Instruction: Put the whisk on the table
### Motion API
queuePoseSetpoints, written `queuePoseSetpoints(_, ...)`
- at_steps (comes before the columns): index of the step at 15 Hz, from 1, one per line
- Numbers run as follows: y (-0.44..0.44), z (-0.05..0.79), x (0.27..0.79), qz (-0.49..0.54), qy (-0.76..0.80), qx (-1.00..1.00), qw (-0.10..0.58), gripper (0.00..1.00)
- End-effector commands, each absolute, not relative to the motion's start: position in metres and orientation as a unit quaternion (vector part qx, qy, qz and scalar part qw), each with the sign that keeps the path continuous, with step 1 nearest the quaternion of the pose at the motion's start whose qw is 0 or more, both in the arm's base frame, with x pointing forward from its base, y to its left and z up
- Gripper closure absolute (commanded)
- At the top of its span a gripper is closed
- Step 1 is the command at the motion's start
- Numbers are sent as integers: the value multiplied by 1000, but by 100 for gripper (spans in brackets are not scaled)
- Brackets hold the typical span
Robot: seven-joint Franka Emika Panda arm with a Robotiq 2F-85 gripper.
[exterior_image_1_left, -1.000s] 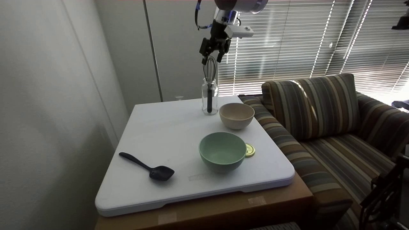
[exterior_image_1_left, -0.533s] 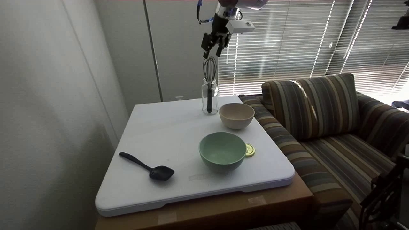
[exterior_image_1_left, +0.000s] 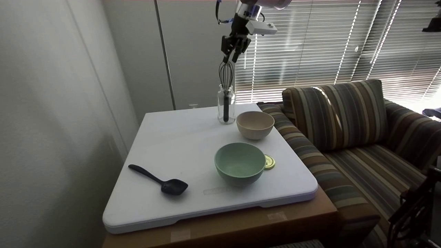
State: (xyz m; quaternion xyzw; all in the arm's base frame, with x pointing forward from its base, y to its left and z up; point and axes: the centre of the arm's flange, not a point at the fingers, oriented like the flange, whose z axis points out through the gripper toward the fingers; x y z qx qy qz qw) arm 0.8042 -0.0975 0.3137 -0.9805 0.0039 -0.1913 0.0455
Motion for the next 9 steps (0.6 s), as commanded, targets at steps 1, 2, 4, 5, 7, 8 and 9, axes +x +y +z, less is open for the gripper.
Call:
queuePoseSetpoints(1, -108, 300, 812, -172, 4, -984, 55, 46)
queuePoseSetpoints(2, -109, 299, 812, -170, 5, -984, 56, 49)
queuePoseSetpoints(4, -109, 298, 812, -169, 4, -984, 59, 73)
queuePoseSetpoints(5, -109, 299, 812, -169, 4, -984, 61, 80)
queuePoseSetpoints(7, -108, 300, 811, -167, 3, -984, 69, 94)
queuePoseSetpoints(8, -107, 300, 810, -166, 3, -983, 73, 99)
queuePoseSetpoints(9, -105, 300, 810, -164, 3, -983, 78, 100)
